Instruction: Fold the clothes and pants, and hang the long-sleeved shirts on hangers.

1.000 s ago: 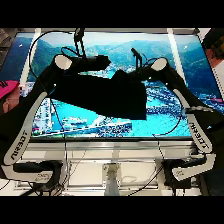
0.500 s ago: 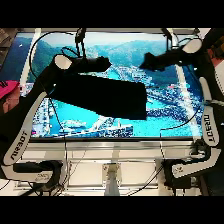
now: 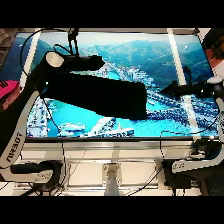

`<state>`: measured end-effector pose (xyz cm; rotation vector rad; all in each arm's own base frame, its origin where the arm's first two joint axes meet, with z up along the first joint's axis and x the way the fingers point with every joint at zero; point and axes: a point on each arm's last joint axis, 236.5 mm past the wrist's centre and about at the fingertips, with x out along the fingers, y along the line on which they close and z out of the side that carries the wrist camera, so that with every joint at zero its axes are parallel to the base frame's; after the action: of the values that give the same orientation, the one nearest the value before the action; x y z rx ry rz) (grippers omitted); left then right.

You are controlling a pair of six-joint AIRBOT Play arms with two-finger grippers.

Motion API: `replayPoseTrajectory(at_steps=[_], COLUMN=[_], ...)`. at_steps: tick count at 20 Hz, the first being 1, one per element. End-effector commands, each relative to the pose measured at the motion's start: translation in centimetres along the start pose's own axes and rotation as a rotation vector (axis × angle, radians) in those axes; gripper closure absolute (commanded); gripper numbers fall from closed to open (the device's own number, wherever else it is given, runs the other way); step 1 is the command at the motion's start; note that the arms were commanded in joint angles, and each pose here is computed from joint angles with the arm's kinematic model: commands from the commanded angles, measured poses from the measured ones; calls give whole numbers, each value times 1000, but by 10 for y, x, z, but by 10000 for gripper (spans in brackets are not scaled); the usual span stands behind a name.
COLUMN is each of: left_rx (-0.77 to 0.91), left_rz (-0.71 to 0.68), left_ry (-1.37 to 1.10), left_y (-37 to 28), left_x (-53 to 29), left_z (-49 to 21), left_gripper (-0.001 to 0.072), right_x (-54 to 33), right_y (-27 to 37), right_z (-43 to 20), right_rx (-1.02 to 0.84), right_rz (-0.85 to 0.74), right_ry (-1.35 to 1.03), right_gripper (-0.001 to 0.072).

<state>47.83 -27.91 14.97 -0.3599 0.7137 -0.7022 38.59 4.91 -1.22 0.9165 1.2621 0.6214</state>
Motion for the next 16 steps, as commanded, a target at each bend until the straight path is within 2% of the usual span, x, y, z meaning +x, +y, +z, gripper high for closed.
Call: replayPoseTrajectory(at_steps=[1, 2, 5, 8, 14, 15, 16], left_rx=[8, 8, 8, 9, 9, 10, 11], left_rz=[2, 2, 2, -1, -6, -7, -8], left_ry=[-13, -13, -13, -6, 8, 9, 10], left_y=[-1, -1, -1, -2, -4, -4, -5], left_x=[-7, -7, -7, -8, -8, -7, -7], left_z=[5, 5, 5, 4, 1, 0, 0], left_gripper=[704, 704, 704, 704, 704, 704, 704], right_x=[24, 34, 68, 91, 122, 124, 124], right_y=[-39, -41, -35, -49, -38, -36, -34], right_z=[-16, -25, -46, -67, -62, -59, -58], right_rx=[101, 102, 79, 38, 19, 20, 24], right_rz=[-8, -29, -76, -205, -196, -193, -184], right_ry=[-64, -30, 78, 173, 141, 128, 122], right_gripper=[130, 79, 33, 33, 45, 115, 329])
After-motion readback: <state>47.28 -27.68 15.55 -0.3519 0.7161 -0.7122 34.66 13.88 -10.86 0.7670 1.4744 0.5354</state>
